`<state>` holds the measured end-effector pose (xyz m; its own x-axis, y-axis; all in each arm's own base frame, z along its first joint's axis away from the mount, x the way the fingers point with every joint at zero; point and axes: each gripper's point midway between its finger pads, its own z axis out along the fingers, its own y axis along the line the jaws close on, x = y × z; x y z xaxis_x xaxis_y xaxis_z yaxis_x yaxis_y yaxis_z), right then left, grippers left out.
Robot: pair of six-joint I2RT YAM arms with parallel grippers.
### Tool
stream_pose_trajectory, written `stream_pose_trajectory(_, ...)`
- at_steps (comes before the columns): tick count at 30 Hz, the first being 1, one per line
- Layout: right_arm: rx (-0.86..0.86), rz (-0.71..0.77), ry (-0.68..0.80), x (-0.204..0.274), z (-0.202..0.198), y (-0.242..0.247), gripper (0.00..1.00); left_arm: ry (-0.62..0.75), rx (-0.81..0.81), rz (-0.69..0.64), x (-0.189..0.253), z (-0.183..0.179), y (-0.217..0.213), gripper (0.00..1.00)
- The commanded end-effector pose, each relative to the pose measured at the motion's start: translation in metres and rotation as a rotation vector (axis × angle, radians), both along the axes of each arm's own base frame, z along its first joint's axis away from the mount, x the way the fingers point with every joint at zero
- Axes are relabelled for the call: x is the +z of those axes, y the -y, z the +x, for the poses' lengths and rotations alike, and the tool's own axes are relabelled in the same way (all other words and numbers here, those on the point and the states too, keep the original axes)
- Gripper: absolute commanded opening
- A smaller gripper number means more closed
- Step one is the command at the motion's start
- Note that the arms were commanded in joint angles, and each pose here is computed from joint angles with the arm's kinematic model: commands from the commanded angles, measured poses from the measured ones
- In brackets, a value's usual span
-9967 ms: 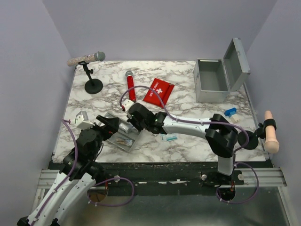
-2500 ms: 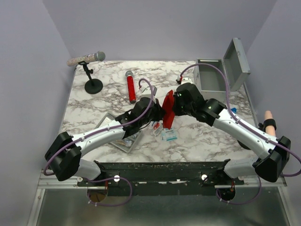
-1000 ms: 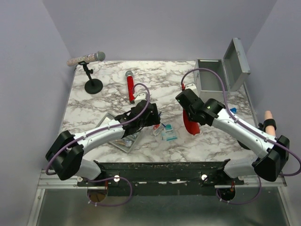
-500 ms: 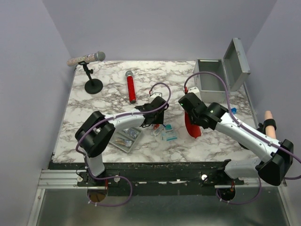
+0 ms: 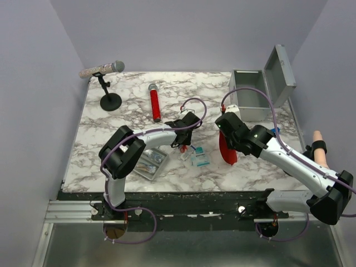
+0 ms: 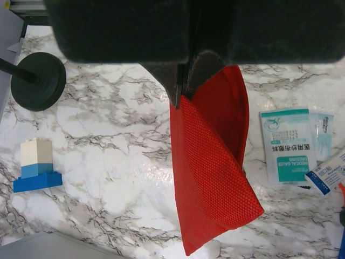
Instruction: Organize the medicine kit
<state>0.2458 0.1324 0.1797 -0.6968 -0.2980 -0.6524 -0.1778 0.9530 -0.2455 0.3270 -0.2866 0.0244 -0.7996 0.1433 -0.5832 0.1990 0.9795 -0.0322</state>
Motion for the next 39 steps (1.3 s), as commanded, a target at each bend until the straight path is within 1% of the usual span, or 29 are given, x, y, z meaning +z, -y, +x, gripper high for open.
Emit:
stream_pose_trajectory(1,-0.006,0.042,0.018,0.002,0.000,-0.002,0.01,-0.017,-0.012,0.031,-0.008,-0.001,-0.005,0.37)
stream_pose_trajectory(3,-0.005,0.042,0.020,0.002,0.000,-0.003,0.01,-0.007,-0.013,0.012,-0.003,-0.001,-0.003,0.29)
stream_pose_trajectory(5,-0.007,0.045,0.023,0.004,0.001,-0.003,0.01,0.009,-0.008,-0.011,0.005,0.000,-0.002,0.25)
stream_pose_trajectory(12,-0.018,0.058,0.044,0.012,0.007,-0.007,0.01,0.106,0.039,-0.113,0.050,0.008,-0.004,0.20)
stream_pose_trajectory(15,-0.029,0.073,0.058,0.015,0.012,-0.010,0.01,0.159,0.067,-0.192,0.078,0.007,-0.005,0.19)
stream_pose_trajectory(19,-0.038,0.114,0.068,0.020,0.020,-0.020,0.01,0.223,0.081,-0.374,0.119,-0.005,-0.002,0.17)
stream_pose_trajectory(22,-0.052,0.176,0.062,0.024,0.029,-0.029,0.01,0.253,0.076,-0.544,0.150,-0.020,0.002,0.15)
stream_pose_trajectory(26,-0.075,0.311,0.033,0.032,0.040,-0.041,0.01,0.311,0.051,-0.829,0.201,-0.045,0.005,0.15)
stream_pose_trajectory(27,-0.079,0.346,0.025,0.034,0.042,-0.044,0.01,0.314,0.045,-0.893,0.204,-0.052,0.005,0.15)
stream_pose_trajectory(28,-0.081,0.379,0.021,0.037,0.045,-0.047,0.01,0.349,0.020,-0.977,0.222,-0.057,0.007,0.15)
stream_pose_trajectory(30,-0.080,0.419,0.010,0.042,0.048,-0.053,0.01,0.384,-0.014,-1.113,0.246,-0.065,0.010,0.15)
stream_pose_trajectory(31,-0.077,0.433,0.004,0.044,0.049,-0.057,0.01,0.396,-0.034,-1.161,0.254,-0.068,0.013,0.16)
stream_pose_trajectory(32,-0.077,0.447,-0.004,0.046,0.050,-0.061,0.01,0.414,-0.059,-1.204,0.265,-0.070,0.017,0.16)
stream_pose_trajectory(35,-0.065,0.487,-0.040,0.047,0.049,-0.072,0.01,0.423,-0.142,-1.276,0.280,-0.075,0.036,0.19)
stream_pose_trajectory(37,-0.056,0.511,-0.056,0.048,0.048,-0.077,0.01,0.427,-0.201,-1.299,0.284,-0.079,0.050,0.20)
stream_pose_trajectory(39,-0.053,0.515,-0.070,0.048,0.047,-0.079,0.01,0.407,-0.247,-1.288,0.282,-0.080,0.064,0.20)
